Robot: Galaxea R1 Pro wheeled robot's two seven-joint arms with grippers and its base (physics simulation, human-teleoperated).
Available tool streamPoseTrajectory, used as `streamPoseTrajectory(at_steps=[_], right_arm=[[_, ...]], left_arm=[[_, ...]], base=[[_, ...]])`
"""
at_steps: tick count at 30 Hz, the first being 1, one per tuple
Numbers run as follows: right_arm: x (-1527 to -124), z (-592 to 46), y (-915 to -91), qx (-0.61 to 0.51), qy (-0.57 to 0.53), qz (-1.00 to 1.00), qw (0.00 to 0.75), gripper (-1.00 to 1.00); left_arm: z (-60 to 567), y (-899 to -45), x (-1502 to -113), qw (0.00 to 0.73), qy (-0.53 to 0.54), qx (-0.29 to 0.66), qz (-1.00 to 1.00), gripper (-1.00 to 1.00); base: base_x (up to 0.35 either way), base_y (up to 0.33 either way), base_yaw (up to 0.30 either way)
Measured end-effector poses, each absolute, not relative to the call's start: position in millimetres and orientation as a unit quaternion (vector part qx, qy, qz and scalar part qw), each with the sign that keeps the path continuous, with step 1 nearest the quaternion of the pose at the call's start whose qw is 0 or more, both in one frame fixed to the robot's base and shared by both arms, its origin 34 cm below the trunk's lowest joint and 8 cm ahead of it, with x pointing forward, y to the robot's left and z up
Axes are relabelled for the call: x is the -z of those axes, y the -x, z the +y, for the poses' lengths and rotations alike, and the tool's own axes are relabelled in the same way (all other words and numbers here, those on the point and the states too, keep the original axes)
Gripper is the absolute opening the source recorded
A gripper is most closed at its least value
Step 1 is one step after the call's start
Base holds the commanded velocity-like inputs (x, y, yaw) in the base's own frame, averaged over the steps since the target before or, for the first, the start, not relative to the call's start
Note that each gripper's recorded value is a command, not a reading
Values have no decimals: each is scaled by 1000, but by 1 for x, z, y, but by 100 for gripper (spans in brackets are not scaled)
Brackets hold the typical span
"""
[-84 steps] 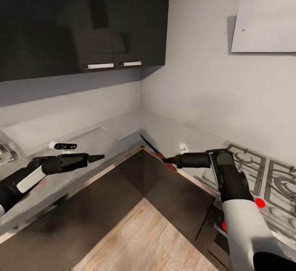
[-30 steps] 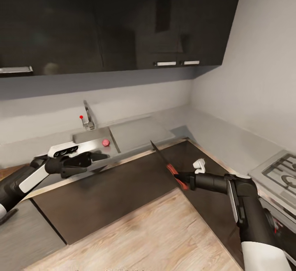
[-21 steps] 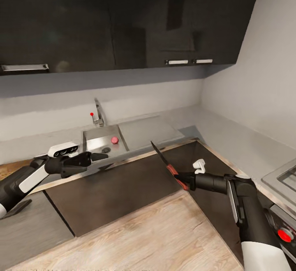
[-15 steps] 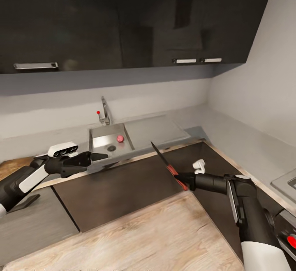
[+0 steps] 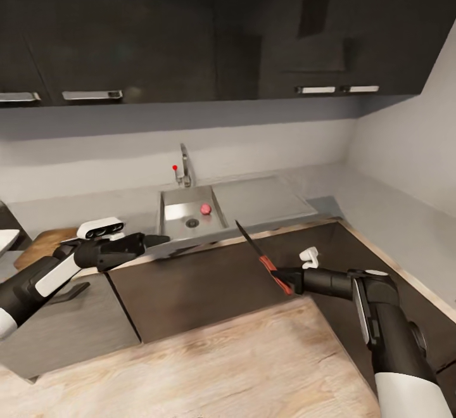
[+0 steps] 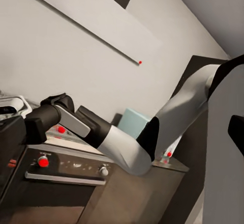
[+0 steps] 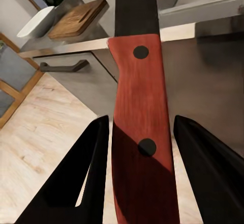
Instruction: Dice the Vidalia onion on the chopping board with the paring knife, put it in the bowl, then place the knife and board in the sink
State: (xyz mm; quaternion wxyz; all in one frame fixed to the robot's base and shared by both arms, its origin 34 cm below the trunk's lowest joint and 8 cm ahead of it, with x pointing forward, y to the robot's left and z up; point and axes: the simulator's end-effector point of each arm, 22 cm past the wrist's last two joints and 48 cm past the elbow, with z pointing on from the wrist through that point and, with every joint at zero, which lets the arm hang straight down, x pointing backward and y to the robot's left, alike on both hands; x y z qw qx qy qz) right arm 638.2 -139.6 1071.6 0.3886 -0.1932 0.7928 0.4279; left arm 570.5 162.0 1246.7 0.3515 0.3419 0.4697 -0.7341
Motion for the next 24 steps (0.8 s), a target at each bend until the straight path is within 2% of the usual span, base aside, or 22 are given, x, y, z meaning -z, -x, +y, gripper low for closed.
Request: streamPoseTrajectory(at_steps=[11,24], right_arm=[[-1064,-144,-639,-425,191,798,383,-100],[-1056,-146,-641,-425,188,801,377,-100]], left_arm=[[162,-576,-1239,348,-333,737,475,100],[163,-580,-1232,345,-326,739,478,100]], base=[[0,17,227],[0,273,226]])
